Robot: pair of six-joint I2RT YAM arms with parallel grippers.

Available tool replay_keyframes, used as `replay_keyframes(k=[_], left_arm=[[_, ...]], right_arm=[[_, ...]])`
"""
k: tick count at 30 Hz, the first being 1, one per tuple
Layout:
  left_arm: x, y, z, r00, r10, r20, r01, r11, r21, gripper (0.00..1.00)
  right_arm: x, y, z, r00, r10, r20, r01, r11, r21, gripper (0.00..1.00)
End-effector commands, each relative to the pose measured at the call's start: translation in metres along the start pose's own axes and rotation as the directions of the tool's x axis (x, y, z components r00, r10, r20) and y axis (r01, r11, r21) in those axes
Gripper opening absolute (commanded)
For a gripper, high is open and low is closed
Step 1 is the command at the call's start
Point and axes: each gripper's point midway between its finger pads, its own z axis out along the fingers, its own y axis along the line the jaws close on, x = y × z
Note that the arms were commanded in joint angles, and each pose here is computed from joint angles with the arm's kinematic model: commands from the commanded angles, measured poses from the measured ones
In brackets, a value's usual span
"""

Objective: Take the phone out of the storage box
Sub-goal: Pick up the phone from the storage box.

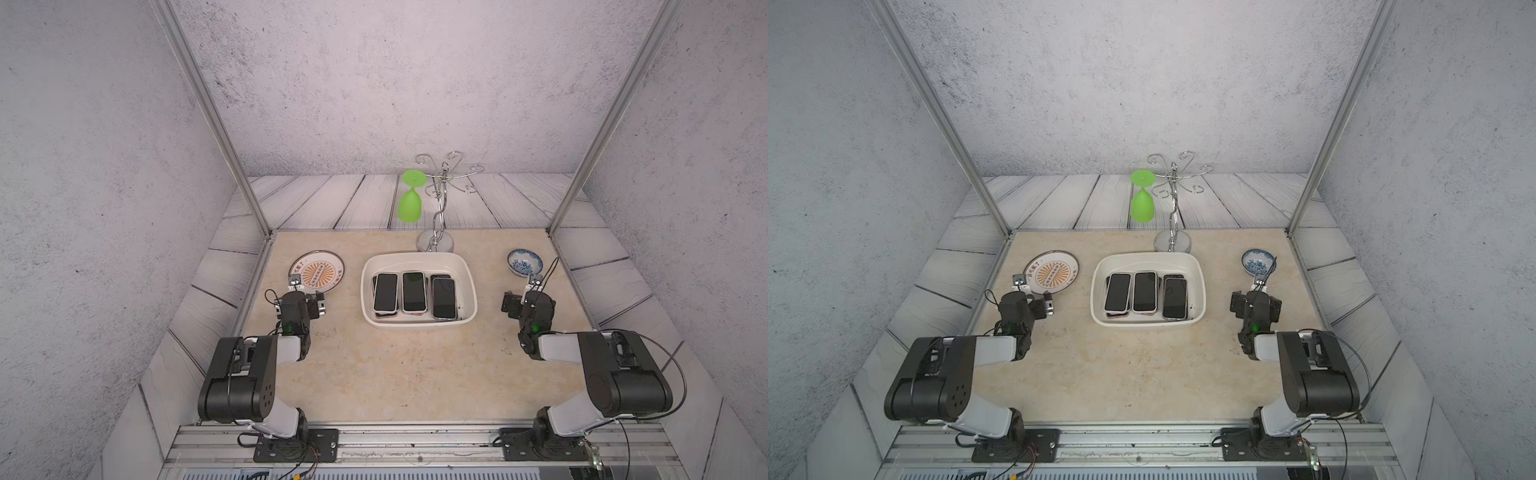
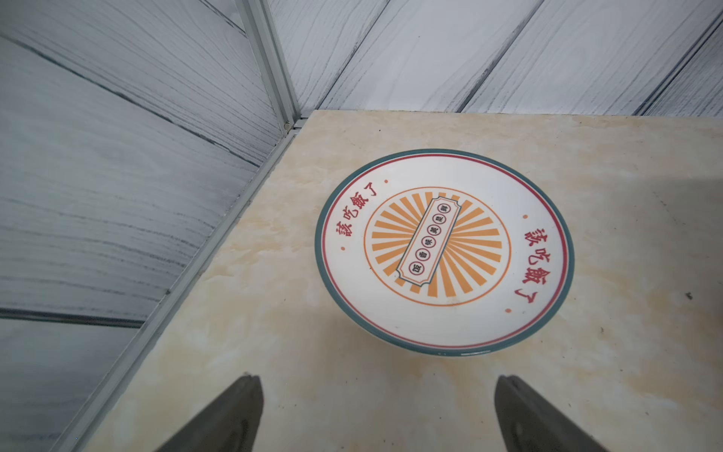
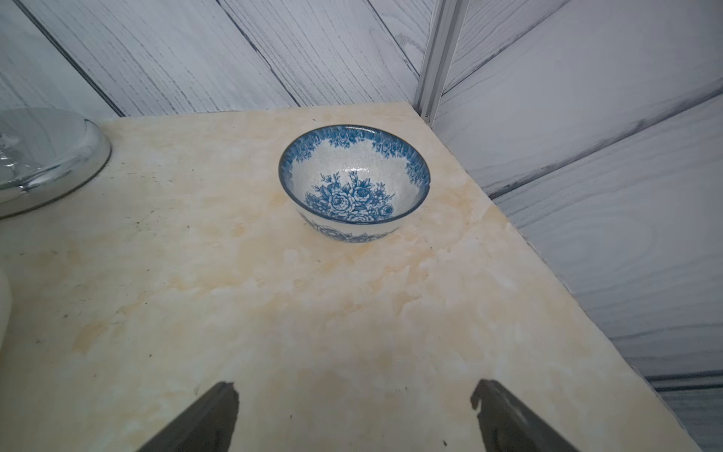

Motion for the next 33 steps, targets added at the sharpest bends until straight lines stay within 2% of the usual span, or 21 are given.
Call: replay_keyframes(k=[1,18,20,21,22,24,25,28,30,32,33], left_arm=[[-0.008,-0.003,0.002,1.0,0.006,0.015,-0.006,1.0,0.004,0.98],[-0.008,-0.003,0.002,1.0,0.005,0.013,-0.005,1.0,0.004,0.98],[-0.017,-0.008,0.001,0.999,0.024,0.038,-0.025,0.999,0.024,0.99],[-0.035,-0.017,-0.002,0.997,0.061,0.056,-0.063,0.998,0.031,0.98],[-0.049,-0.026,-0.009,0.994,0.11,0.006,-0.11,0.993,0.048,0.98],[-0.083,-0.033,-0.028,0.992,0.085,-0.095,-0.081,0.996,0.04,0.99],[-0.103,-0.043,-0.043,0.989,0.074,-0.128,-0.066,0.996,0.068,0.98],[-0.128,-0.084,-0.096,0.971,0.048,-0.233,-0.01,0.987,0.16,0.98],[-0.132,-0.129,-0.127,0.955,0.048,-0.293,0.029,0.967,0.253,0.99],[-0.126,-0.17,-0.142,0.909,0.06,-0.413,0.074,0.951,0.301,0.98],[-0.117,-0.19,-0.144,0.871,0.077,-0.486,0.093,0.944,0.317,0.98]], right_arm=[[-0.009,0.001,-0.001,1.0,0.012,0.02,-0.012,1.0,-0.006,0.99],[-0.009,0.001,-0.001,1.0,0.012,0.02,-0.012,1.0,-0.006,0.99],[-0.022,0.004,-0.004,0.997,0.004,0.072,-0.003,1.0,-0.025,0.99],[-0.034,0.008,-0.011,0.997,-0.018,0.08,0.021,0.999,-0.036,0.99],[-0.043,0.007,-0.019,0.999,-0.032,0.014,0.033,0.999,-0.029,0.99],[-0.059,-0.002,-0.032,0.992,0.058,-0.116,-0.056,0.998,0.017,0.99],[-0.069,0.004,-0.037,0.986,0.059,-0.155,-0.062,0.998,-0.014,0.99],[-0.076,0.02,-0.061,0.958,0.083,-0.274,-0.111,0.99,-0.088,0.99],[-0.077,0.035,-0.077,0.945,0.093,-0.314,-0.144,0.979,-0.145,0.99],[-0.077,0.047,-0.089,0.924,0.096,-0.37,-0.168,0.972,-0.167,0.99],[-0.078,0.056,-0.094,0.911,0.08,-0.405,-0.172,0.966,-0.195,0.99]])
